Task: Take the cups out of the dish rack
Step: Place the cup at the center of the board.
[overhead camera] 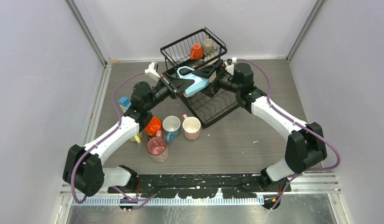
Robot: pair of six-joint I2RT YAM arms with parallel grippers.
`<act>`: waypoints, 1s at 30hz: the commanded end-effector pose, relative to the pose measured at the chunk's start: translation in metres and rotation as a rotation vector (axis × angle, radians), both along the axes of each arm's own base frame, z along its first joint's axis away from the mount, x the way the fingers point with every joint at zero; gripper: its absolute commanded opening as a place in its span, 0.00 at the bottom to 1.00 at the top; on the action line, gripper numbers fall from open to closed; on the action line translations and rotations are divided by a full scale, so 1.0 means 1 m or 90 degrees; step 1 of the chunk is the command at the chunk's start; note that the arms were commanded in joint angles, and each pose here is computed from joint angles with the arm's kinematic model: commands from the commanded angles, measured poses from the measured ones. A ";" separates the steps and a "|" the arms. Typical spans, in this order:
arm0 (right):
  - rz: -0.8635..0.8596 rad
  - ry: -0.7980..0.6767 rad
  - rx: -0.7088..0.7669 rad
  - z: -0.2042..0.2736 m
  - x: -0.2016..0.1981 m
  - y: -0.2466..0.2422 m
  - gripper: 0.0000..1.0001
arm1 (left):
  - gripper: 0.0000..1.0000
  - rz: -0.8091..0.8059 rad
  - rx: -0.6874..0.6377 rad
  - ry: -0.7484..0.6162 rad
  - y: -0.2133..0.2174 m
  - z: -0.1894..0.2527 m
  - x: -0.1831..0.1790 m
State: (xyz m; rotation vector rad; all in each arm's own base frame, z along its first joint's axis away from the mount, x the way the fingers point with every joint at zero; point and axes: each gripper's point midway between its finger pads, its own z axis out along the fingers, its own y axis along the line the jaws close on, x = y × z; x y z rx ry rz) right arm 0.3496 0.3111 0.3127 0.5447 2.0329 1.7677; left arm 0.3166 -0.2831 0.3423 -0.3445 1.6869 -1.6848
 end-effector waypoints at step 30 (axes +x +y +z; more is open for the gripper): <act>-0.087 -0.111 -0.229 -0.012 -0.024 -0.063 1.00 | 0.00 0.001 0.305 -0.021 0.039 0.030 -0.045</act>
